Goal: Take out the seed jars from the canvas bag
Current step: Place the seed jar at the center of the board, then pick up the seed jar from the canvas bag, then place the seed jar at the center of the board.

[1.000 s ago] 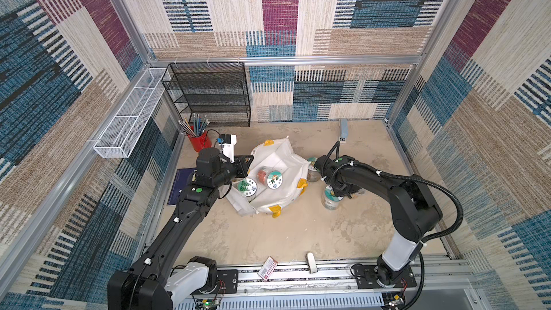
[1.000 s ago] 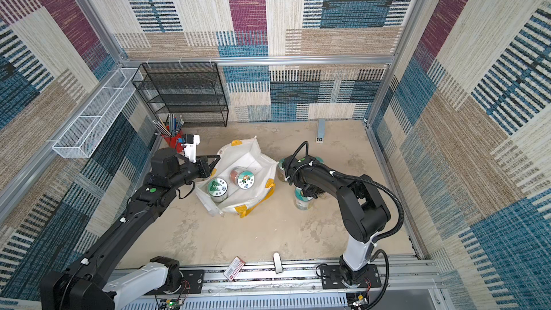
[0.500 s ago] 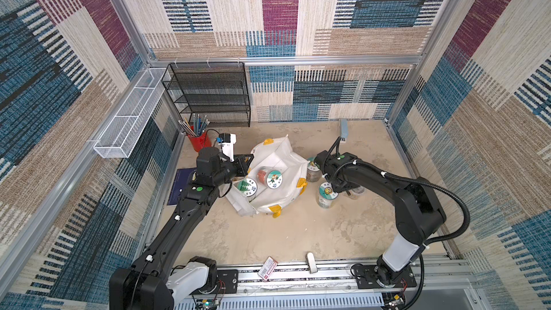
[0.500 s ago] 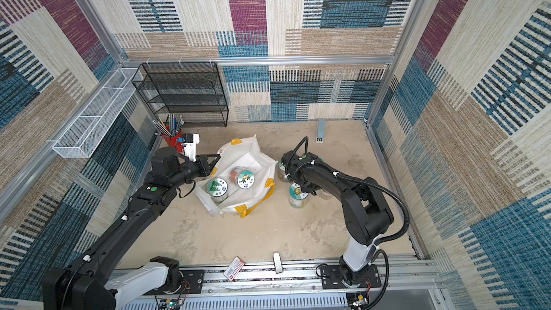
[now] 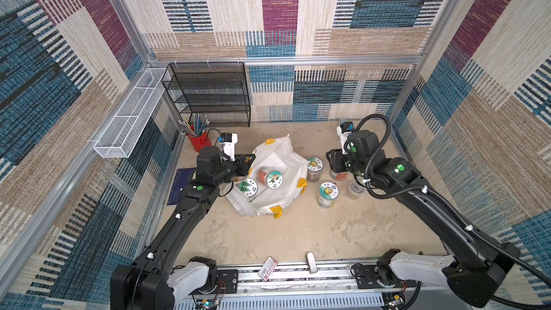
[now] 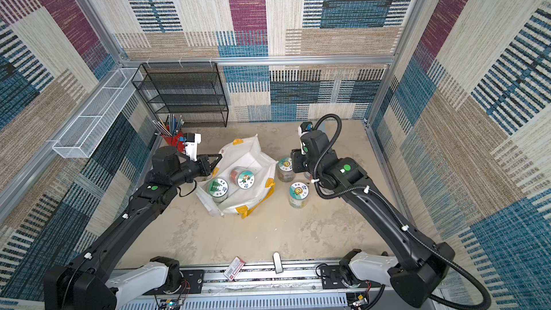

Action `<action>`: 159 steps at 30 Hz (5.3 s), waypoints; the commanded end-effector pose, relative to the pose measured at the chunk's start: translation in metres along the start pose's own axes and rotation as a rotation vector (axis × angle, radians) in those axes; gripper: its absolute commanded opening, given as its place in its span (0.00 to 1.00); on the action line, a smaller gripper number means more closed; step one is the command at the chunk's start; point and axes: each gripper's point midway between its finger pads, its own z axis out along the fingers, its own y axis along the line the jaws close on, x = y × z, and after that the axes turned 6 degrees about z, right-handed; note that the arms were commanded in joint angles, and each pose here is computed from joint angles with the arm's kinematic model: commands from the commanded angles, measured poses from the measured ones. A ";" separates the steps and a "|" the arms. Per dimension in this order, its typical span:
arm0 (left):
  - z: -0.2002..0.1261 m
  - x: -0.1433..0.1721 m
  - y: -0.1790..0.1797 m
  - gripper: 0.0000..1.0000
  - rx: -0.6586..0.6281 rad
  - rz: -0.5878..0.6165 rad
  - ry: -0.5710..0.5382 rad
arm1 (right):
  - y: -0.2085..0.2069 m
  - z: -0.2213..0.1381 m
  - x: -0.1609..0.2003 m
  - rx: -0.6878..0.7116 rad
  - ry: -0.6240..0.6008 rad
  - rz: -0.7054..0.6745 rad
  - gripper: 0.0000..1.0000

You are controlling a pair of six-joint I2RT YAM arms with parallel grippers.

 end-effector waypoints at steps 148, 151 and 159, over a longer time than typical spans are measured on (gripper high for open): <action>-0.001 -0.013 0.036 0.00 -0.196 -0.038 -0.060 | -0.001 0.037 0.191 0.080 0.491 0.062 0.77; -0.002 -0.014 0.034 0.00 -0.192 -0.031 -0.061 | -0.007 0.051 0.208 0.113 0.529 0.054 0.78; -0.002 -0.016 0.032 0.00 -0.179 -0.026 -0.063 | 0.000 0.080 0.223 0.115 0.556 0.034 0.79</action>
